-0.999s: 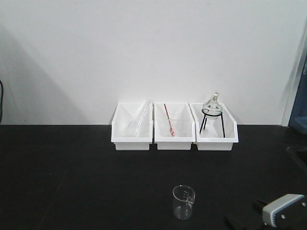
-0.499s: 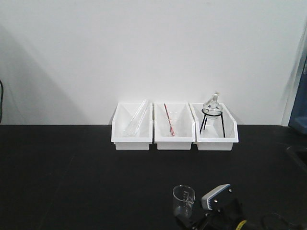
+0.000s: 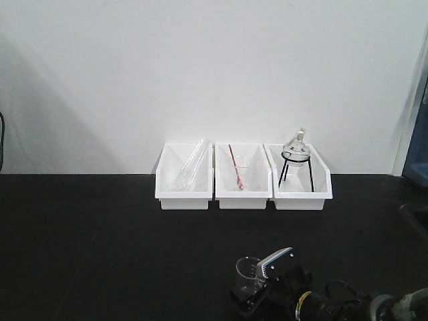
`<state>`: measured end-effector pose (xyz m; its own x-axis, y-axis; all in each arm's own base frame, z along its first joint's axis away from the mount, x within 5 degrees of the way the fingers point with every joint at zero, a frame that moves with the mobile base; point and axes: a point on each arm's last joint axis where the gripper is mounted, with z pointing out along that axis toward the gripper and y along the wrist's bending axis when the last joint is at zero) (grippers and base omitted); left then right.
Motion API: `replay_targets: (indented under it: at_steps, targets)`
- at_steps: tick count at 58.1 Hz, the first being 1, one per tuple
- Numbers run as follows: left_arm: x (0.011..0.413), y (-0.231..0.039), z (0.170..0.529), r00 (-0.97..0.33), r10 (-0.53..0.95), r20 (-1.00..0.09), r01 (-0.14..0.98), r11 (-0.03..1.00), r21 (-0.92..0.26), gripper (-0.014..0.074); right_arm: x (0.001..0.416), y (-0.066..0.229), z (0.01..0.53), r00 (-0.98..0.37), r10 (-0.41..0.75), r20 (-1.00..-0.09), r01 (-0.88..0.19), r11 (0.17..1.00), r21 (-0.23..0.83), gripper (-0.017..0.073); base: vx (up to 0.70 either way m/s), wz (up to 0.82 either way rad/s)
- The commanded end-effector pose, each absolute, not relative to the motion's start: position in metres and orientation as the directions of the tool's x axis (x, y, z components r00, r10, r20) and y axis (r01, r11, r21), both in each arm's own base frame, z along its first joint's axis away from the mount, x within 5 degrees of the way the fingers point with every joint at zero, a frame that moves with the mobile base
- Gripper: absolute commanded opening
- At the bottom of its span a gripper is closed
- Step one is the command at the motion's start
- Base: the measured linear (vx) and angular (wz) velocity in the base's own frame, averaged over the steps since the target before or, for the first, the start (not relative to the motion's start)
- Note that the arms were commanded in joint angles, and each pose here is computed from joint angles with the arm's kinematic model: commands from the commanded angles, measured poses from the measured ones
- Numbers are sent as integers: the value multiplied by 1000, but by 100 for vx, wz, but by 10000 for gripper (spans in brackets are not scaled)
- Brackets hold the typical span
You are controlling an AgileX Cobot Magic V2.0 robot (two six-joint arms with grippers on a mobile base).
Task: Pick beaker and place in left cabinet
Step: 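Move the right gripper down around the clear glass beaker, then close the right gripper on the beaker and lift it off the bench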
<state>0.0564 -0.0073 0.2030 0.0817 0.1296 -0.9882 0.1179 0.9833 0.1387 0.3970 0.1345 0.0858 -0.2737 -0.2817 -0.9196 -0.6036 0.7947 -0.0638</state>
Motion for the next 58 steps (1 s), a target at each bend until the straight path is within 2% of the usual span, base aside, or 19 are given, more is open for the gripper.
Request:
replay_targets:
  at_steps: [1, 15, 23, 33, 43, 44, 50, 58]
  targets:
    - [55, -7, 205, 157, 114, -981, 112, 985, 132, 1, 413, 139, 120, -139, -213, -967, -595, 799, -90, 595, 0, 0]
    - [55, -7, 205, 157, 114, -981, 112, 985, 132, 1, 423, 142, 113, -146, -189, -971, -591, 804, -67, 592, 0, 0]
    - [55, -7, 205, 157, 114, -981, 112, 985, 132, 1, 423, 141, 116, -143, -187, -972, -590, 804, -68, 539, 0, 0]
    - [55, -7, 205, 157, 114, -981, 112, 985, 132, 1, 422, 140, 143, -148, -162, -976, -575, 817, -48, 376, 0, 0]
    - [55, -7, 205, 157, 114, -981, 112, 985, 132, 1, 414, 138, 200, -106, -175, -979, -546, 833, -90, 120, 0, 0]
    - [55, -7, 205, 157, 114, -981, 112, 985, 132, 1, 402, 141, 238, -73, -201, -977, -533, 836, -132, -15, 0, 0]
    - [55, -7, 205, 157, 114, -981, 112, 985, 132, 1, 385, 149, 271, -52, -211, -976, -528, 835, -152, -11, 0, 0]
    - [55, -7, 205, 157, 114, -981, 112, 985, 132, 1, 357, 166, 308, -40, -170, -985, -548, 828, -120, -8, 0, 0]
